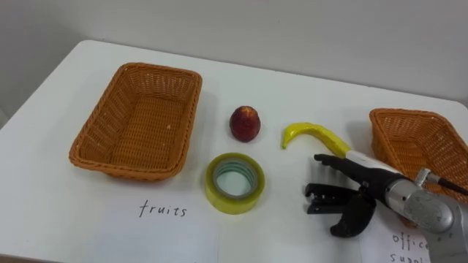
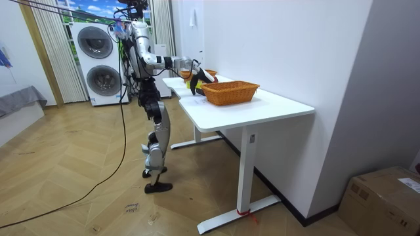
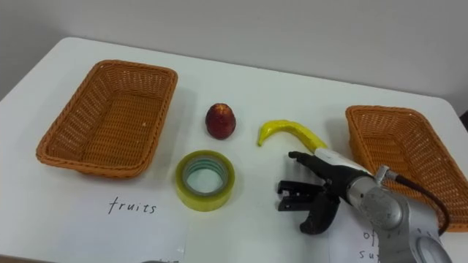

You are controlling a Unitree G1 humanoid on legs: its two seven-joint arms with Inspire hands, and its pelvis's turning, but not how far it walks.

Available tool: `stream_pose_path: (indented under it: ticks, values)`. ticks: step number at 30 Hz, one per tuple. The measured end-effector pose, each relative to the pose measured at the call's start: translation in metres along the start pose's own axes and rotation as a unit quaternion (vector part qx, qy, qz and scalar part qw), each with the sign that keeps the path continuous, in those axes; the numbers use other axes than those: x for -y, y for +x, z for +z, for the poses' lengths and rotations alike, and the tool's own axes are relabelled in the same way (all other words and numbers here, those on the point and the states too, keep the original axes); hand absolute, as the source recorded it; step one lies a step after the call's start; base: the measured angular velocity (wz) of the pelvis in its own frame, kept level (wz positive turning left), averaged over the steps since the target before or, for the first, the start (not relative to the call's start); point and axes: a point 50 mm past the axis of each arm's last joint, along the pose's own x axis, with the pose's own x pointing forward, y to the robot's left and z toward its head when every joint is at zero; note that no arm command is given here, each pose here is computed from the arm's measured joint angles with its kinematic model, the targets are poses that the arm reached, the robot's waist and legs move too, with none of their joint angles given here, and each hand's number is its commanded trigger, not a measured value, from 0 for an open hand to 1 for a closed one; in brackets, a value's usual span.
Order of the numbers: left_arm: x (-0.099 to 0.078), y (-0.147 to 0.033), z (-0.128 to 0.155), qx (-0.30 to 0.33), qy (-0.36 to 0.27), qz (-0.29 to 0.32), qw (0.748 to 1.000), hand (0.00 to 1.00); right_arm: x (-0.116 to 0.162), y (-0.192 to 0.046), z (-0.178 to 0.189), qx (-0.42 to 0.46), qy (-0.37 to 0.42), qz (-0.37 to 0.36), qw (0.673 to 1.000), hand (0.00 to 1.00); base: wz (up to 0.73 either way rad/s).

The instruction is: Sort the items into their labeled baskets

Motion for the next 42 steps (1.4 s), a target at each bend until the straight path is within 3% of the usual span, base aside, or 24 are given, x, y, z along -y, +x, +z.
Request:
stream_pose_path:
  ticks: [21,42]
  values:
    - [-0.002,0.001,0.010,0.005,0.010,0.008,1.000,0.00,-0.002,0.004,0.011,0.018,-0.003,-0.001,1.000,0.00,0.01]
    - [0.002,0.002,0.007,-0.026,0.006,0.008,1.000,0.00,-0.009,0.009,-0.007,-0.050,0.030,0.016,0.998,0.00,0.00]
